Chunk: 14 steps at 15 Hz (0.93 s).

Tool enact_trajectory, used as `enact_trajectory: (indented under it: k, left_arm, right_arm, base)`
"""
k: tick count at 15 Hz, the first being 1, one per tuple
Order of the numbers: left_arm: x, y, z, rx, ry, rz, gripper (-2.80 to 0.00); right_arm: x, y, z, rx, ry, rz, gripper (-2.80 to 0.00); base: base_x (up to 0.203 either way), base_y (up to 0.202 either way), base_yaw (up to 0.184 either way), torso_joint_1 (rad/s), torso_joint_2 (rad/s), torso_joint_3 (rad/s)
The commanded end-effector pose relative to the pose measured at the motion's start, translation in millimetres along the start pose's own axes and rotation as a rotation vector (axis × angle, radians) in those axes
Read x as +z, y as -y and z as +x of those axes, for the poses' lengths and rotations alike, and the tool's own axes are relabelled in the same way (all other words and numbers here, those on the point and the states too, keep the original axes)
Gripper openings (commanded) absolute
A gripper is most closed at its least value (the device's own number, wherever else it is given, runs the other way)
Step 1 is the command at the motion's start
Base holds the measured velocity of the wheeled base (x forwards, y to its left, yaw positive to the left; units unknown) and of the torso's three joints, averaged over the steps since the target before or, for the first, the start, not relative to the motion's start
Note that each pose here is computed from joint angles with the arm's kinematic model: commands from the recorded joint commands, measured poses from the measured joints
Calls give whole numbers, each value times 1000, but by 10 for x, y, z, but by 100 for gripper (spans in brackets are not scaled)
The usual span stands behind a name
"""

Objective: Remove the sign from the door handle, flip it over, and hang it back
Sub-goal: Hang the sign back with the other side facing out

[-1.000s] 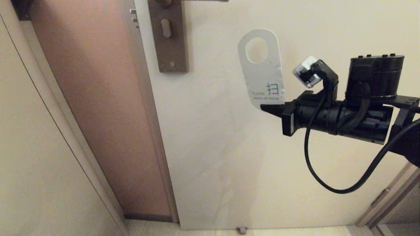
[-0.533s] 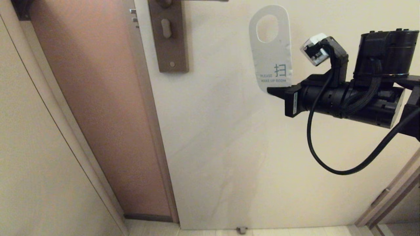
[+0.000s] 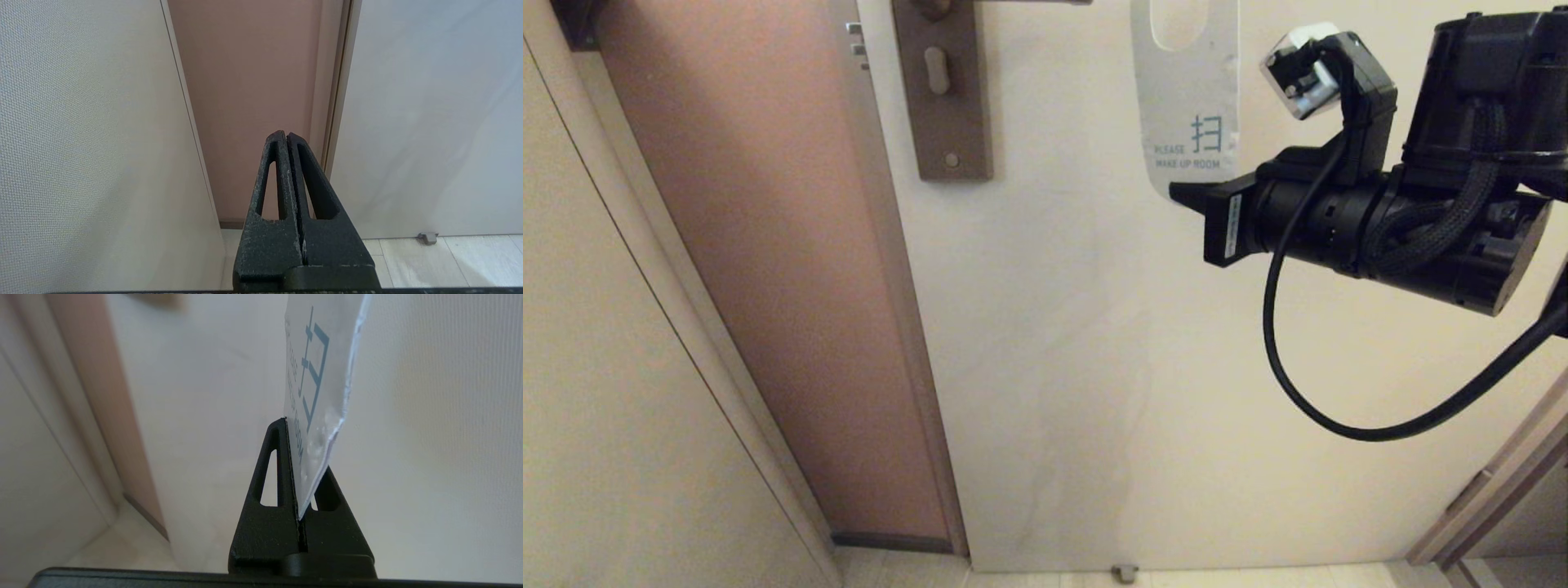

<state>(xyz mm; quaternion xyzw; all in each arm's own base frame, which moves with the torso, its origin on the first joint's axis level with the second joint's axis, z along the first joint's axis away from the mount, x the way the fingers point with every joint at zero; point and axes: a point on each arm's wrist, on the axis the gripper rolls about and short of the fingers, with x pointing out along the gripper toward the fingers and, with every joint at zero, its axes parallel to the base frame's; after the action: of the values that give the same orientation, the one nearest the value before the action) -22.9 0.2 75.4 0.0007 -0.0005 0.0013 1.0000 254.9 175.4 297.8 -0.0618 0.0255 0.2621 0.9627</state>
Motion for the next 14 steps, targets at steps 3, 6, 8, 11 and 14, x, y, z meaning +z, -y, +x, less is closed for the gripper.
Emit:
enact_trajectory:
  k: [3,6,8,11,14]
  left_arm:
    - [1,0,1,1,-1,0,-280]
    - [1,0,1,1,-1,0,-280]
    - [1,0,1,1,-1,0,-280]
    - [1,0,1,1,-1,0,-280]
    - [1,0,1,1,-1,0,-280]
  right_arm:
    - [106,-146,8,10,13,1,-280]
    - [68,-203,107,1,5,2,-280]
    - [66,-206,186,-24,3,24,-280]
    - [94,-207,289,-67,12,30,-280]
    - [109,-208,376,-115,16,33,-280]
  base:
    - [0,0,0,0,0,0]
    - [0,0,0,0,0,0]
    - [0,0,0,0,0,0]
    - [0,0,0,0,0,0]
    - [0,0,0,0,0,0]
